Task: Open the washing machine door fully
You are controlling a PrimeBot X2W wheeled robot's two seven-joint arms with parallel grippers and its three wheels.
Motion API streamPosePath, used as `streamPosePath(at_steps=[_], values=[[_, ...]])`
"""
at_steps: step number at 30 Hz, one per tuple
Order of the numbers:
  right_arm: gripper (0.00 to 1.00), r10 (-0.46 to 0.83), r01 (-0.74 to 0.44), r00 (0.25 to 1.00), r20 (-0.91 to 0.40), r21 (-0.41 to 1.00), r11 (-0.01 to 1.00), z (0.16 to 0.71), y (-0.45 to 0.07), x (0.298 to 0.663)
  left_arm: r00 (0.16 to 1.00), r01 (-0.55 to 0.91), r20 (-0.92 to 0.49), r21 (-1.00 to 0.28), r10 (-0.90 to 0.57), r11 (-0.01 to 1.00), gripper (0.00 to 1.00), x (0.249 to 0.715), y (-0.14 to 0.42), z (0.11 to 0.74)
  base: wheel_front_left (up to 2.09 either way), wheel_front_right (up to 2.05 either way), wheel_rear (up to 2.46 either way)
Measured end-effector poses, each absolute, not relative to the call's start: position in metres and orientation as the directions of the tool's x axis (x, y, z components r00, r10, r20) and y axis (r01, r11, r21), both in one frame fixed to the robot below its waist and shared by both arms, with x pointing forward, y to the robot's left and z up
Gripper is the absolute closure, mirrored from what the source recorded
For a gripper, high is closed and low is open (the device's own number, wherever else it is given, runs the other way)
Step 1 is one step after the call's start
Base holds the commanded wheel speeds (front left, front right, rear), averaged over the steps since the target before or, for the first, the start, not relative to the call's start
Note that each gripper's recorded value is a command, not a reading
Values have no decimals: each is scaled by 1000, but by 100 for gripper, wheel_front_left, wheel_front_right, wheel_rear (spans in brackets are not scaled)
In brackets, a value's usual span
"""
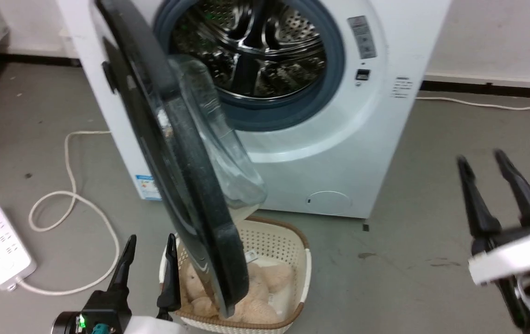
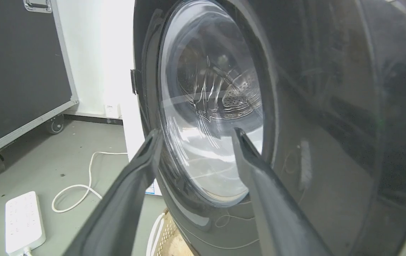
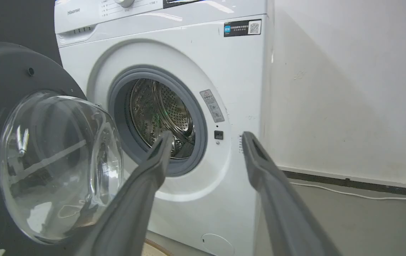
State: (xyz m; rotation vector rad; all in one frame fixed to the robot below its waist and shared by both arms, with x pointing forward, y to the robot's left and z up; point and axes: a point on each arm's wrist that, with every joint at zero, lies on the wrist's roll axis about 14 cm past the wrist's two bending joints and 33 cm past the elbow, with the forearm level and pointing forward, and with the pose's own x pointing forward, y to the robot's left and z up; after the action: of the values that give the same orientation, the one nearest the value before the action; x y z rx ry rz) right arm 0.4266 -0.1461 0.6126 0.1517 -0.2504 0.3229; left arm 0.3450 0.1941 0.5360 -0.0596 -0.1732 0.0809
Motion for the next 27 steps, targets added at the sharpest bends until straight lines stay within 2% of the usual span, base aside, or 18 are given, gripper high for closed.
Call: streamPosePath(at_steps=[5,9,18,24,25,26,27], values=[[0,141,-167,950,278,73,983,588,-176,402,985,-58,158,-69,68,996,0,346,189,532,0,0,0],[0,93,-102,971,219,29,994,559,-182,381,987,-48,149,-75,59,996,0,347,187,529,0,0,0],[0,69,-66,978,196,-22,998,546,-184,362,990,-40,134,-76,50,996,0,350,185,524,0,0,0],[0,62,-66,978,201,11,998,546,-185,360,988,-41,145,-70,51,997,0,350,185,528,0,0,0],[0,63,-67,978,201,13,998,546,-184,359,988,-40,147,-70,50,997,64,350,185,528,0,0,0],[0,63,-67,977,202,14,998,546,-184,359,988,-39,149,-71,49,997,100,350,184,529,0,0,0],[0,59,-65,977,205,23,998,547,-185,358,987,-38,152,-70,48,997,100,350,184,530,0,0,0]])
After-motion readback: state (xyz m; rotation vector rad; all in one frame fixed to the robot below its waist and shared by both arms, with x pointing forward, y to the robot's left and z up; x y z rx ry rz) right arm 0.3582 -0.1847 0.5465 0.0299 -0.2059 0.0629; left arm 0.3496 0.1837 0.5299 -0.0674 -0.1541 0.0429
